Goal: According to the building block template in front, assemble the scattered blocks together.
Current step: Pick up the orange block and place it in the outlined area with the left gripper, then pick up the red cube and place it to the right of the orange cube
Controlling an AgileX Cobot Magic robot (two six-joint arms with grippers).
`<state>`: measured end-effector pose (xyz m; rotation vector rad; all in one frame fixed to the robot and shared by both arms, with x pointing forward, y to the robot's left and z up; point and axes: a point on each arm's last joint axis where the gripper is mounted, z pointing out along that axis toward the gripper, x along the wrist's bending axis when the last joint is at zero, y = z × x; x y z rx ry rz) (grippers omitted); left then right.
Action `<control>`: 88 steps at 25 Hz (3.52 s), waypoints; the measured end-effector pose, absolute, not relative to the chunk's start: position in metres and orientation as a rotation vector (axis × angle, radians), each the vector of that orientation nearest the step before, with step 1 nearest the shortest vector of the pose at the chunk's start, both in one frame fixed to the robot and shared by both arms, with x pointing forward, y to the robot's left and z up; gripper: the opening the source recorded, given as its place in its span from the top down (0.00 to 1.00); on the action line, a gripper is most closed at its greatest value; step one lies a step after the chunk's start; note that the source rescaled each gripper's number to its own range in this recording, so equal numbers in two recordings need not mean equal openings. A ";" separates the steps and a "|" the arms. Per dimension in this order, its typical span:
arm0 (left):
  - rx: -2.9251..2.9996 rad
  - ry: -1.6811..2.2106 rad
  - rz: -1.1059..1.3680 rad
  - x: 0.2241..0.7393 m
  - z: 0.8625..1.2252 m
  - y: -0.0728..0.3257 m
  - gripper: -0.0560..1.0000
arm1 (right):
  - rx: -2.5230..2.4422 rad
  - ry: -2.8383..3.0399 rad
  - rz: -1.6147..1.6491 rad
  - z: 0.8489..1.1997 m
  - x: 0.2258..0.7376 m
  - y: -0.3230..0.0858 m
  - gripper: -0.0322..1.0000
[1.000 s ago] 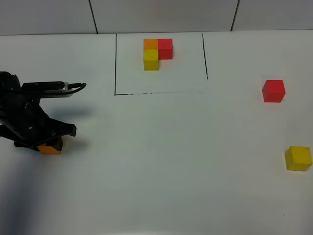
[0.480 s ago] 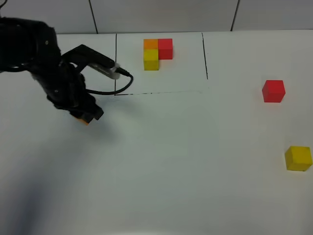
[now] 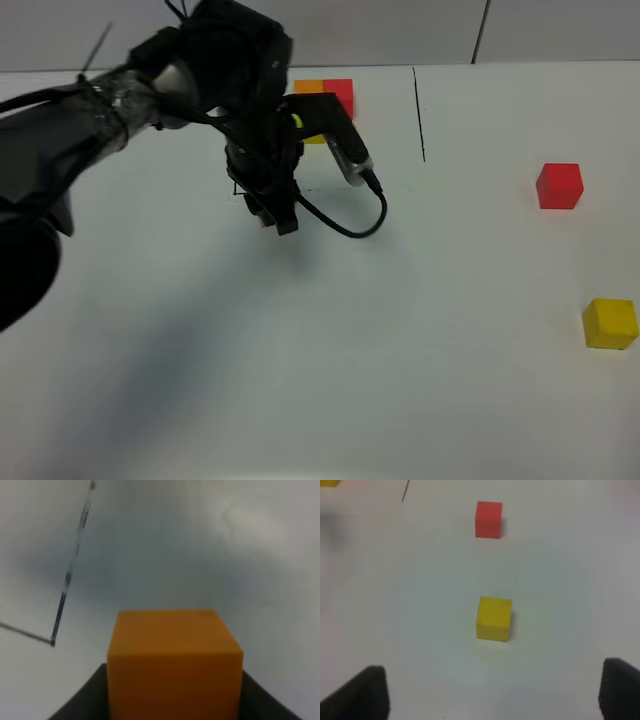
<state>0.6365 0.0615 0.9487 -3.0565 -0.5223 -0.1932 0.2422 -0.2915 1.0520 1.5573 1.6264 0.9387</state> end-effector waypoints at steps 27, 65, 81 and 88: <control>-3.180 -0.052 -0.092 0.657 0.897 0.019 0.94 | 1.557 1.626 0.939 1.052 0.242 -0.292 0.20; -3.311 -0.184 -0.236 0.650 0.973 0.017 0.00 | 1.557 1.626 0.939 1.052 0.242 -0.292 0.20; -3.150 -1.179 -0.497 0.679 1.044 0.099 0.01 | 1.562 1.623 0.942 1.052 0.242 -0.292 0.20; -2.936 -1.555 -0.441 0.687 1.061 0.160 0.01 | 1.565 1.621 0.943 1.052 0.242 -0.292 0.20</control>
